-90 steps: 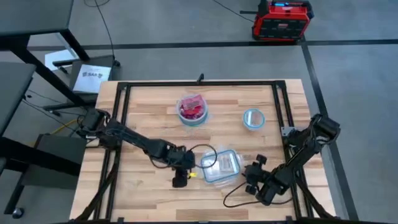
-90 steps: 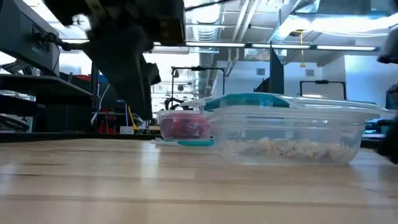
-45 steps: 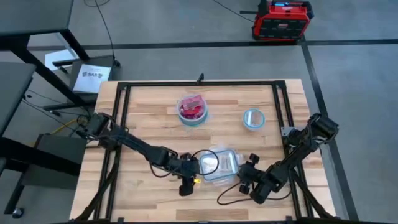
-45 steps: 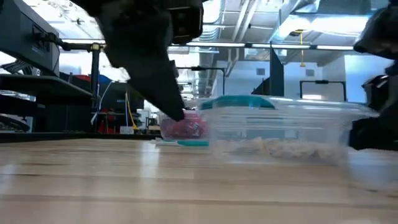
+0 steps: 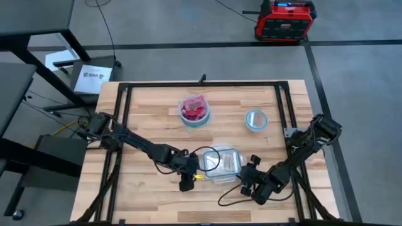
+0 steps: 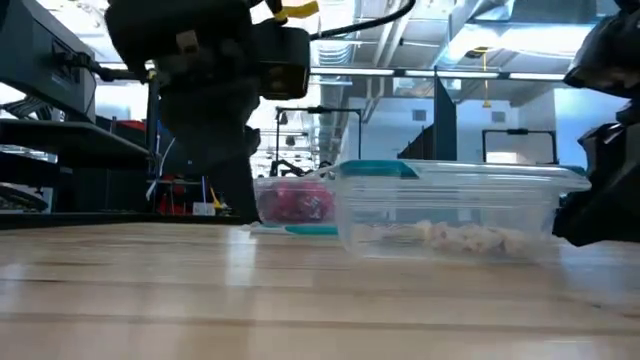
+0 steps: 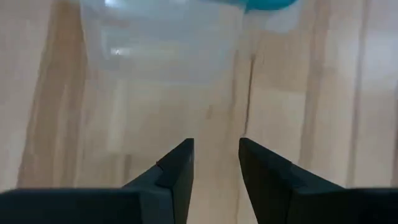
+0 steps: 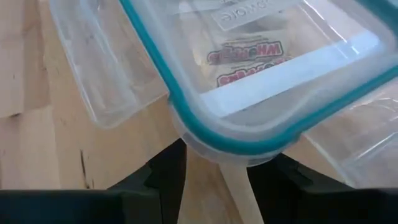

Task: Sort candy
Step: Close the rectangular transparent bin

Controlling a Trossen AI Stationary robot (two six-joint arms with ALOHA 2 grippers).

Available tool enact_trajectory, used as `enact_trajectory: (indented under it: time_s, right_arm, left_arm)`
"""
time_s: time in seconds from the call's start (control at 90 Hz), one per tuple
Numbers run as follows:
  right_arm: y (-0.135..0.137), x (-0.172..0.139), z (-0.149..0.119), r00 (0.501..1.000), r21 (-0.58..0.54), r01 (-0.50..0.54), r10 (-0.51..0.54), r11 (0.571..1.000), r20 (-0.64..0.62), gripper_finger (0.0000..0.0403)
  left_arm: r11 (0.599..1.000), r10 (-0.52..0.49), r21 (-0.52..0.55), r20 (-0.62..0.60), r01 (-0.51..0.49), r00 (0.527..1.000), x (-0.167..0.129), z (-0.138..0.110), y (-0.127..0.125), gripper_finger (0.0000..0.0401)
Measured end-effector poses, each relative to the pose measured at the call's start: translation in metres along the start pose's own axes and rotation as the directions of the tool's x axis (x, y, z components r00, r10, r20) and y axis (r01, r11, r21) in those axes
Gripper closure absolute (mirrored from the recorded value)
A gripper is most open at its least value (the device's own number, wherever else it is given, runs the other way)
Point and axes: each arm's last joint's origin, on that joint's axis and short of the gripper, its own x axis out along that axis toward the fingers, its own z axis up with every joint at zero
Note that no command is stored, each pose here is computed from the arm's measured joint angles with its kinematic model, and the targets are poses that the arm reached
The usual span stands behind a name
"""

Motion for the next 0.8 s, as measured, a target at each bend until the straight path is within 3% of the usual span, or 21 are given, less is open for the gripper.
enact_trajectory:
  time_s: [0.8]
  right_arm:
    - [-0.0005,-0.0001,-0.0003,1.0,-0.005,0.003,-0.003,1.0,-0.006,0.0255]
  left_arm:
    - [1.0,-0.003,0.017,-0.002,0.003,1.0,-0.0002,-0.0013,-0.0023,0.0287]
